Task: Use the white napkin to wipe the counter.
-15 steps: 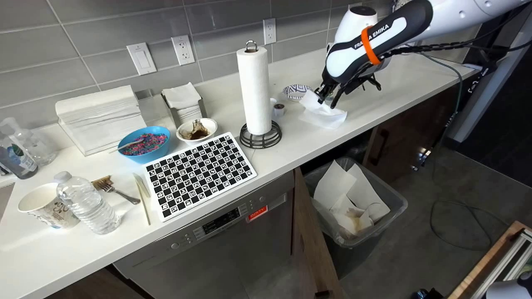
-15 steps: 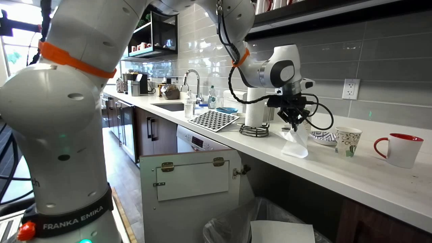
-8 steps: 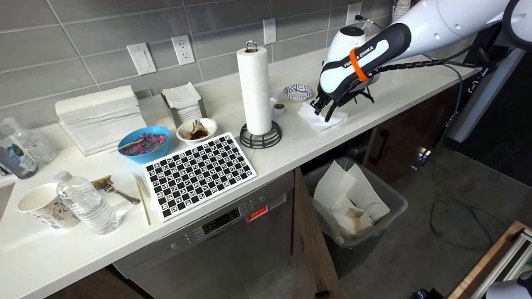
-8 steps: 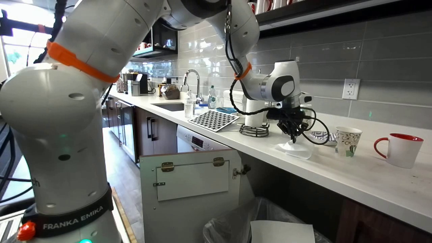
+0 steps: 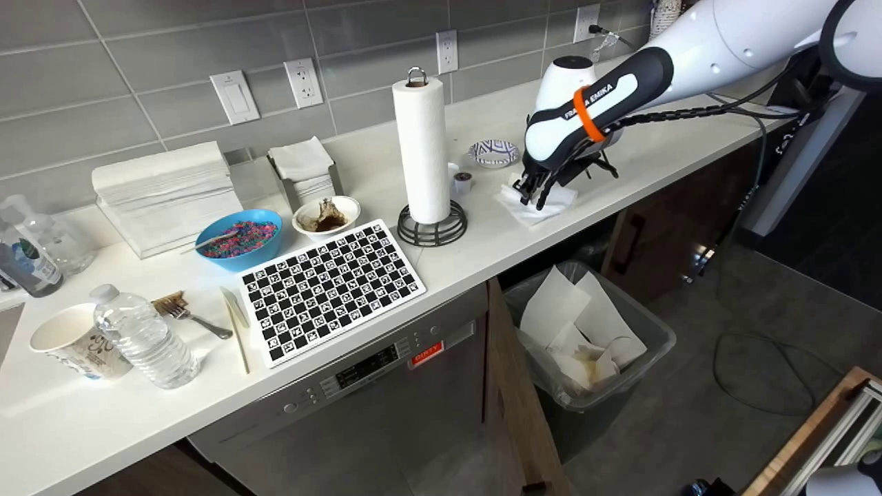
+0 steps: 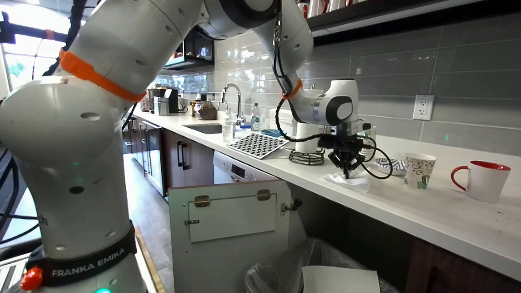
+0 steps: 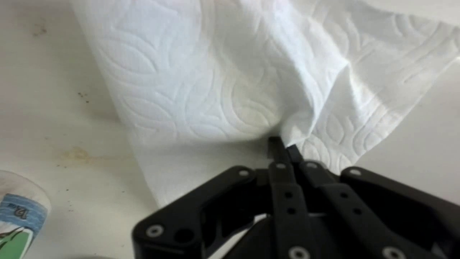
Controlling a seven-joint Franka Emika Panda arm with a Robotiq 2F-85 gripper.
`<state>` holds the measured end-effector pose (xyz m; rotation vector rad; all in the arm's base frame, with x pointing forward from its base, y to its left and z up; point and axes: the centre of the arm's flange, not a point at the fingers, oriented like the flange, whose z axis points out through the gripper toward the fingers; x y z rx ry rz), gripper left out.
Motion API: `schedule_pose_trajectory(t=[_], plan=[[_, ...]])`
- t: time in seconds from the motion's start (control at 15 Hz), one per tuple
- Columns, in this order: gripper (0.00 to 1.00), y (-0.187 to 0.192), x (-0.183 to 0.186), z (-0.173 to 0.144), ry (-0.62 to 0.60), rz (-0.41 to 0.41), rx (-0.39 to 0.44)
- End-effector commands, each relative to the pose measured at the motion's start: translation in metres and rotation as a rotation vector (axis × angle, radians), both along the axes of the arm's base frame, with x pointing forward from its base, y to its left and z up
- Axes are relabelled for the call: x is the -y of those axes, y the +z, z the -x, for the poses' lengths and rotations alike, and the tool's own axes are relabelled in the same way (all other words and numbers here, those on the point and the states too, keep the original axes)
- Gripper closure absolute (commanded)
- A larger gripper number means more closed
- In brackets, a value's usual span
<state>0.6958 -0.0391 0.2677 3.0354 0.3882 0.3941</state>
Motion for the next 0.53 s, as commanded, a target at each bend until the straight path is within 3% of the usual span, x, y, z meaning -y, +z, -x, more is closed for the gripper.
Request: schedule_pose_trajectory(t=[0.0,0.47], plan=[[1.0,-0.004,-0.003,0.013,0.119,-0.015,-0.146],[1.0,0.002,0.011,0.062,0.214,0.06,-0.505]])
